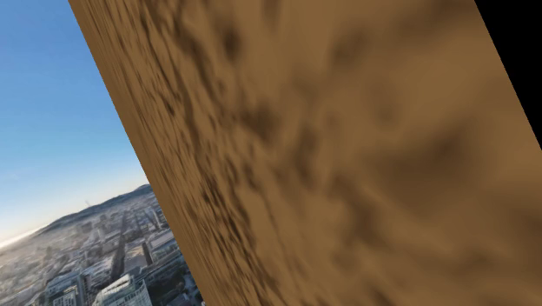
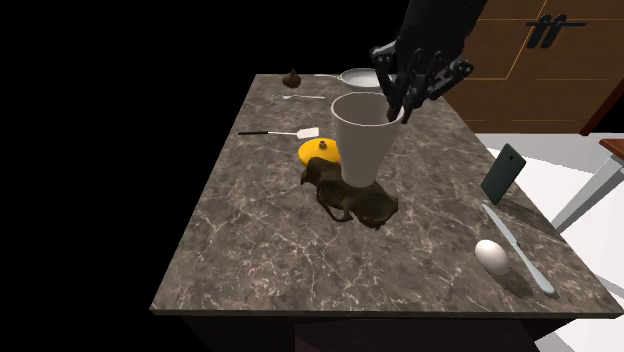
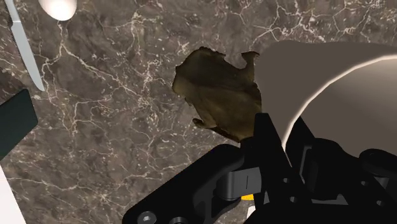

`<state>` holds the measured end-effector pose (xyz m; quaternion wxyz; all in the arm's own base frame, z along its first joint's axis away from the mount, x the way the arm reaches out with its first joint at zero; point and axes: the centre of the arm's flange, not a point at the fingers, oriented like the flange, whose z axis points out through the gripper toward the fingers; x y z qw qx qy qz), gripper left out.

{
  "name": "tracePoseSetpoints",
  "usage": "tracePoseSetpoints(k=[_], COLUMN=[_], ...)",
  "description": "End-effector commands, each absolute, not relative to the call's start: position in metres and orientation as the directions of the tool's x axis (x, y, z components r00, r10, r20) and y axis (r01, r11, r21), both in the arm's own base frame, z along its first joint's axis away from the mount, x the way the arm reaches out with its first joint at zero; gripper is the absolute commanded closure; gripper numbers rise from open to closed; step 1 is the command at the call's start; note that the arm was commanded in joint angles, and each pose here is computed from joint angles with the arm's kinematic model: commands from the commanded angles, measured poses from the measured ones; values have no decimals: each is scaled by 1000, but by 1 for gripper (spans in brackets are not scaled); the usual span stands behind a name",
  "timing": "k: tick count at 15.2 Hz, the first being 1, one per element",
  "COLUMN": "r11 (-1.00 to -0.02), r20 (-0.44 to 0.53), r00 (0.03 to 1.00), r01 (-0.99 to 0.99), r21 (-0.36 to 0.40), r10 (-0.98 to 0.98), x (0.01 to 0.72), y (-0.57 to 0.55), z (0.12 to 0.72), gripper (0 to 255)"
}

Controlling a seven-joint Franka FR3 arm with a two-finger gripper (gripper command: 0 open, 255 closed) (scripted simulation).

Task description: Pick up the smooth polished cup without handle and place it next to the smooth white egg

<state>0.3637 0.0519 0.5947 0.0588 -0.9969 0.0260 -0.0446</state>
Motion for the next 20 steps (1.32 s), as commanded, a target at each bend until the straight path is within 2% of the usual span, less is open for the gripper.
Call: tracePoseSetpoints(k=[1,20], r11=[-992,-992], r20=[86,86], r00=[995,995], r01=[-45,-45], r21=[-120,-120], r10=[-55,-55], x=[361,334], y=[27,-222], z=[591,592], gripper=[255,255])
